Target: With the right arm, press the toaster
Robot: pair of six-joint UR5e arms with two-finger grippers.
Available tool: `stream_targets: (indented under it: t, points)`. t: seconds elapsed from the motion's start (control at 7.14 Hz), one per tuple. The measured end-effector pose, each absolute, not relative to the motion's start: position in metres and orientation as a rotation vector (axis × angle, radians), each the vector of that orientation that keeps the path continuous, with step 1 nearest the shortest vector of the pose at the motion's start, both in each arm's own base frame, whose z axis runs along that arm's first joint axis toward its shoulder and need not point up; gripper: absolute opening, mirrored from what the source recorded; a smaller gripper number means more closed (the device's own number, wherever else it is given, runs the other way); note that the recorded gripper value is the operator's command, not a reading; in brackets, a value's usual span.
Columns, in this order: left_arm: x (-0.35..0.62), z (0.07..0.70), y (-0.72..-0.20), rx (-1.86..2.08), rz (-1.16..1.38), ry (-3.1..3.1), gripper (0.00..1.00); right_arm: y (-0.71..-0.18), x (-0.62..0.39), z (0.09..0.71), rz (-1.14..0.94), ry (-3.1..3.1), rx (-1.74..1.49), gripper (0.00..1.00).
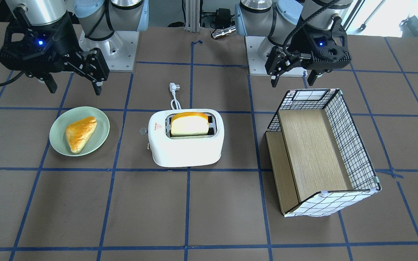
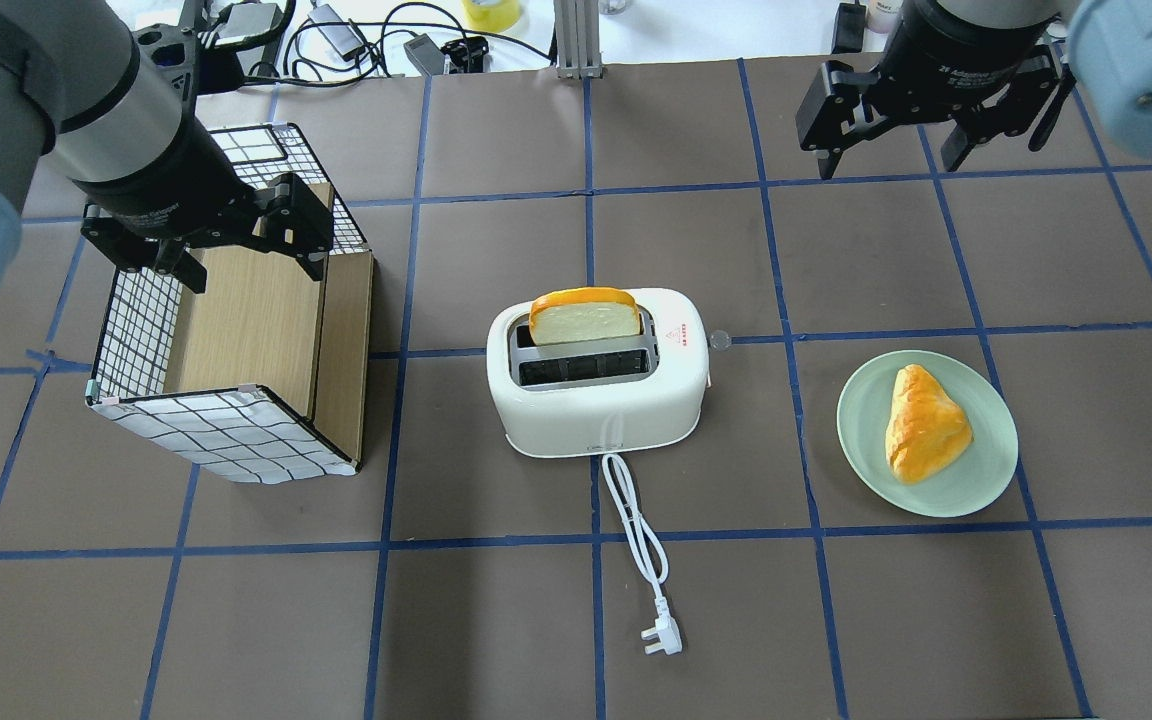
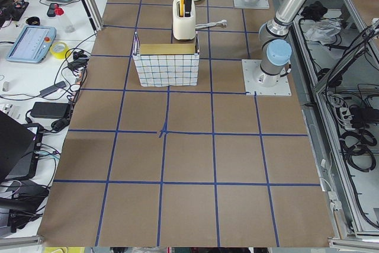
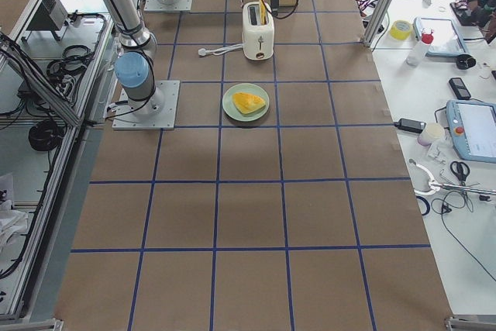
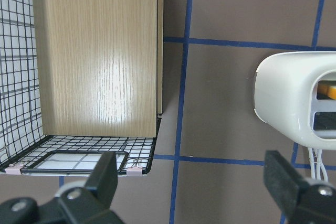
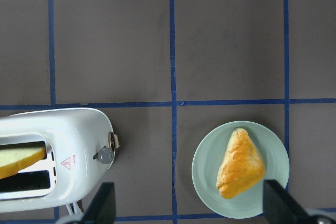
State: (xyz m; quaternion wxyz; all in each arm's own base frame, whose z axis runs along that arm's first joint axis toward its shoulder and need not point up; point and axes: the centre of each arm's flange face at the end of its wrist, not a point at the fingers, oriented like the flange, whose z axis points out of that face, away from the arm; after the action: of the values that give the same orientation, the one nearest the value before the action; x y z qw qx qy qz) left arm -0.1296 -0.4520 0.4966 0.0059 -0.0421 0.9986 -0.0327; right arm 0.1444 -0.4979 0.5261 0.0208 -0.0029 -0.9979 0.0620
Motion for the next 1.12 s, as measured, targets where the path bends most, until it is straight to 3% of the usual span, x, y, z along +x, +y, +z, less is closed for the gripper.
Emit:
stream_targets:
  t: [1.12]
  points:
    - [-0.1296, 0.4966, -0.4521, -0.132, -0.102, 3.125, 1.00, -0.4984, 0.1438, 0.5250, 0.187, -3.085, -0.010, 1.00]
